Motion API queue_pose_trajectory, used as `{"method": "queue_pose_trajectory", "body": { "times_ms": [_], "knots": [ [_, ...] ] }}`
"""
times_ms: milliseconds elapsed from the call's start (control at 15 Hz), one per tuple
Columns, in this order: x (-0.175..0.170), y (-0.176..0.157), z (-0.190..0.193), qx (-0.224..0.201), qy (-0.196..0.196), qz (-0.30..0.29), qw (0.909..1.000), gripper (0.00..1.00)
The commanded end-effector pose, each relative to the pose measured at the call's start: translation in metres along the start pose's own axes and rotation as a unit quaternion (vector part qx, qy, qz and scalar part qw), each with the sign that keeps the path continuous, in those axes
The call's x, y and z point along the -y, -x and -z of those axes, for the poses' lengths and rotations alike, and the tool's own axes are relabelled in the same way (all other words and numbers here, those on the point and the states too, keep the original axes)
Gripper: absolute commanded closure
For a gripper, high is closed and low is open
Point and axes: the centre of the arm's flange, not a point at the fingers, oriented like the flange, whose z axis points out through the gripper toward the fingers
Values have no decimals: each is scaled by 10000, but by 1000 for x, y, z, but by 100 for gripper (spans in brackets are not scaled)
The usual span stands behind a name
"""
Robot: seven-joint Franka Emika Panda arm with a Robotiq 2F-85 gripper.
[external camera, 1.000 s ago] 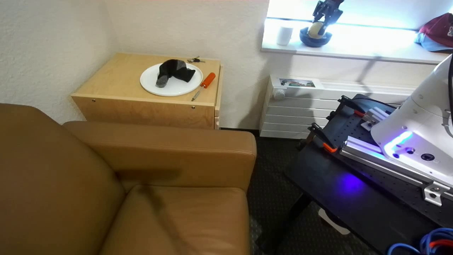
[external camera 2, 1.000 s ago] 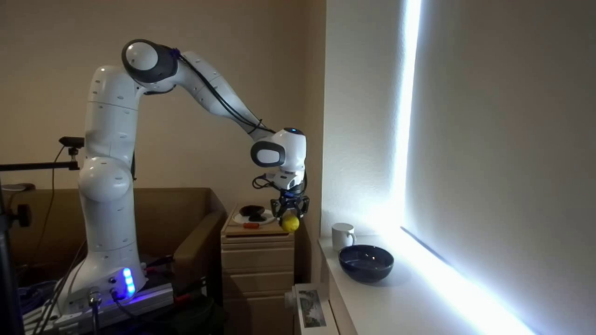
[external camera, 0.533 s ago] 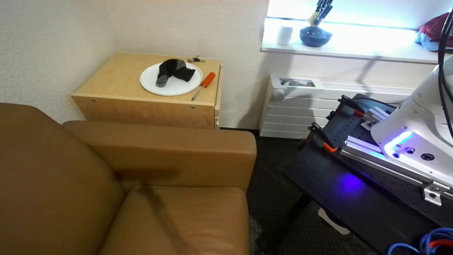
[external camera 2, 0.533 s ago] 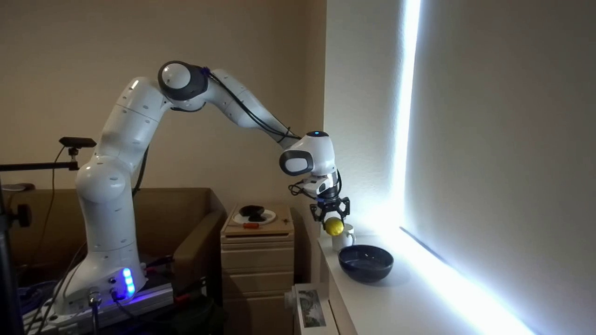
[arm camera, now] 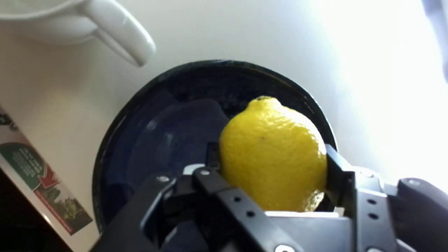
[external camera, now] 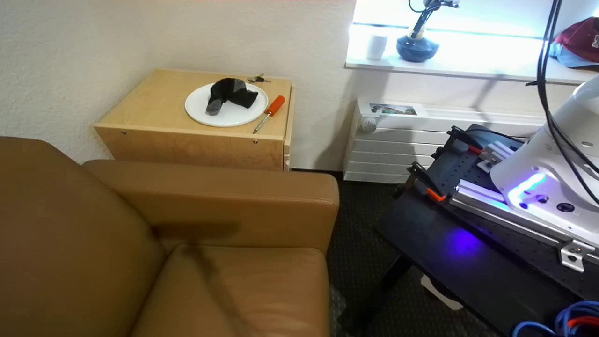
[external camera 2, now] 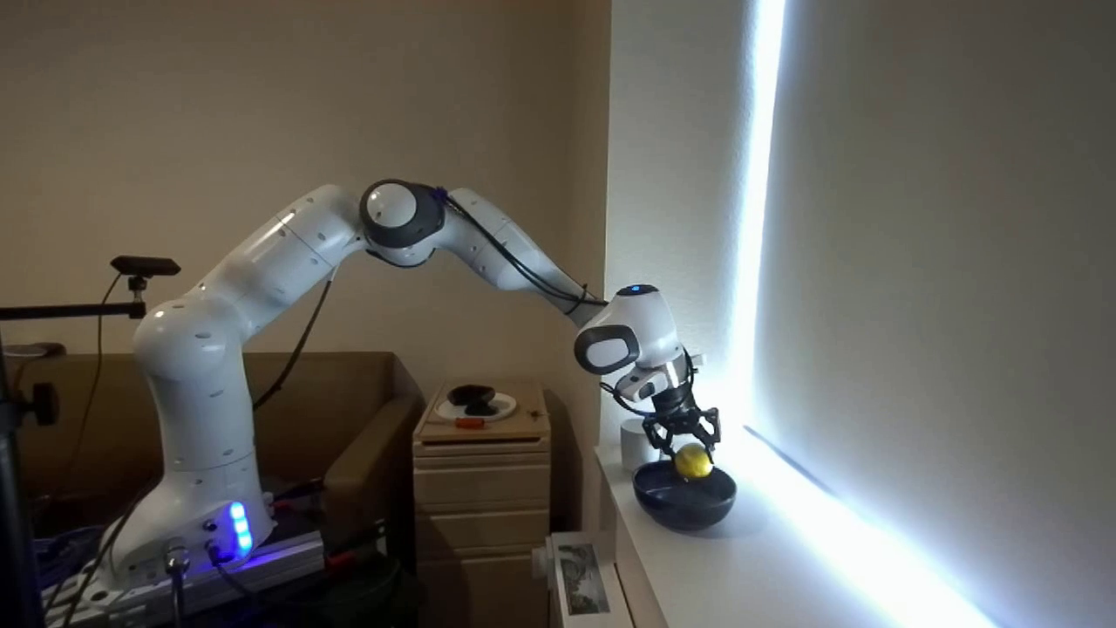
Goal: Put the lemon in the bowl on the windowsill then put the sock on the nightstand
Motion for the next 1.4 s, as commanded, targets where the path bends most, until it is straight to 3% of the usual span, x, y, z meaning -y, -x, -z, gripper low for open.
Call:
{"method": "queue_pose_trajectory", "body": {
  "times_ms": [0, 333, 733, 867, 1000, 1200, 1333],
  "knots": [
    [13, 17, -37, -249, -410, -891, 9949, 56],
    [9, 5, -59, -829, -567, -1754, 9794, 56],
    [15, 13, -50, -814, -36, -2342, 9688, 56],
    [17, 14, -42, -817, 107, -2475, 9654, 8],
    [23, 14, -25, -751, 161, -2504, 9651, 1],
    [37, 8, 18, -715, 159, -2350, 9692, 0],
    [44, 1, 55, -534, 505, -2032, 9764, 0]
  ]
}}
